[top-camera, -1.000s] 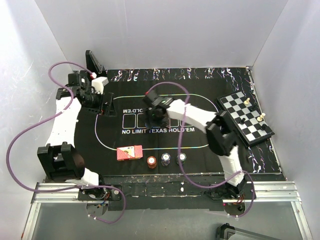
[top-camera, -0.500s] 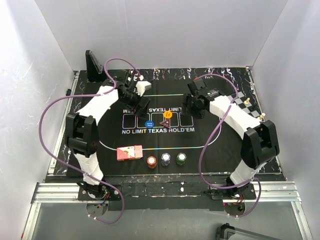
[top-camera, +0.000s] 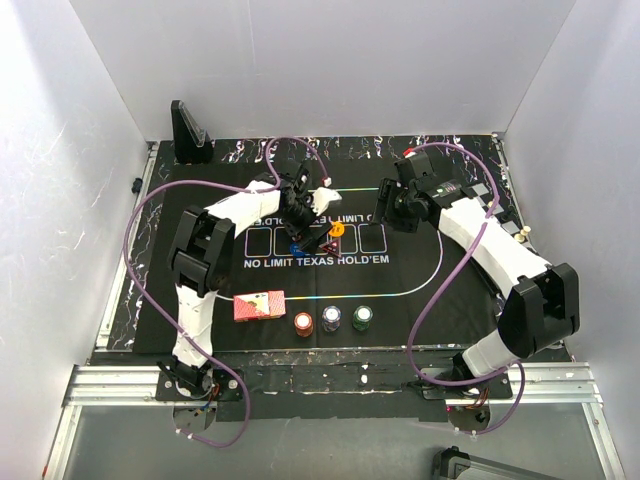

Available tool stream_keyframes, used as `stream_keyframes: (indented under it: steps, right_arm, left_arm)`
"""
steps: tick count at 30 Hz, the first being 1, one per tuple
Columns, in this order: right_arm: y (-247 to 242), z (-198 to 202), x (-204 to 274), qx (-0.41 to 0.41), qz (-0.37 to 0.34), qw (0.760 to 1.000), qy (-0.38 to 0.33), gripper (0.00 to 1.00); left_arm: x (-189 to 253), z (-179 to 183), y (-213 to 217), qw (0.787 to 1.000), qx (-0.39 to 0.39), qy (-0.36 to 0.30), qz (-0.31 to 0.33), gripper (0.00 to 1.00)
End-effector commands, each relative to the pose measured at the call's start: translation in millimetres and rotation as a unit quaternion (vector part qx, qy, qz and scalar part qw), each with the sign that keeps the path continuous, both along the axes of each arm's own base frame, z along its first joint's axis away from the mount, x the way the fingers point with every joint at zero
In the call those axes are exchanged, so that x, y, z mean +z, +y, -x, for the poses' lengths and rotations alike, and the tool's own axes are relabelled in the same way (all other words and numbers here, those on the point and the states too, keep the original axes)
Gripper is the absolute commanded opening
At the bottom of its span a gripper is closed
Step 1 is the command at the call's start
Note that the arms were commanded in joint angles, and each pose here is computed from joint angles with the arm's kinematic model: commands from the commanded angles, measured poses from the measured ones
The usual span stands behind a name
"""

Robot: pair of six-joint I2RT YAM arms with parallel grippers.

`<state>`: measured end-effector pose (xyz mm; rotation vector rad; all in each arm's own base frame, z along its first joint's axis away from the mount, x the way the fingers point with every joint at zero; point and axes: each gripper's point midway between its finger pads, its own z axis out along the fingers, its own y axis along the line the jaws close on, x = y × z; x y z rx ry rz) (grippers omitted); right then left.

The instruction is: Distribute texas hold em gaming equipment

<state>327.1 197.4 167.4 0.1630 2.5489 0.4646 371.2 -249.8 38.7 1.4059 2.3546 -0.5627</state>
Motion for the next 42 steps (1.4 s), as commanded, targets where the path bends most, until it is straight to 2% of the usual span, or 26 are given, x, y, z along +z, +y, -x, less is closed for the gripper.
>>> stream_keyframes:
  steps: [1, 9, 17, 21, 25, 31, 42]
  right_arm:
    - [5, -1, 4, 0.004, -0.022, 1.000, -0.004, 0.65]
    - [7, -4, 1, 0.007, -0.021, 1.000, -0.006, 0.58]
    - [9, -6, 3, 0.008, -0.024, 1.000, -0.010, 0.56]
    - [8, -5, 4, 0.007, -0.024, 1.000, -0.012, 0.54]
    - [7, -5, 3, 0.008, -0.021, 1.000, -0.011, 0.54]
    - [8, -6, 2, 0.009, -0.020, 1.000, -0.010, 0.53]
    - [9, -9, -3, 0.009, -0.021, 1.000, -0.008, 0.51]
  left_arm:
    - [6, -15, -4, 0.998, -0.019, -0.054, -0.010, 0.94]
    - [-6, -1, 2, 0.998, -0.031, -0.047, -0.023, 0.65]
    - [-12, 6, 5, 0.998, -0.034, -0.043, -0.031, 0.59]
    - [-10, 8, 6, 0.998, -0.036, -0.043, -0.033, 0.43]
    - [-8, 13, 11, 0.998, -0.036, -0.044, -0.037, 0.37]
    - [-2, 18, 25, 0.998, -0.018, -0.051, -0.044, 0.37]
    - [-6, 28, 87, 0.995, 0.015, -0.056, -0.078, 0.38]
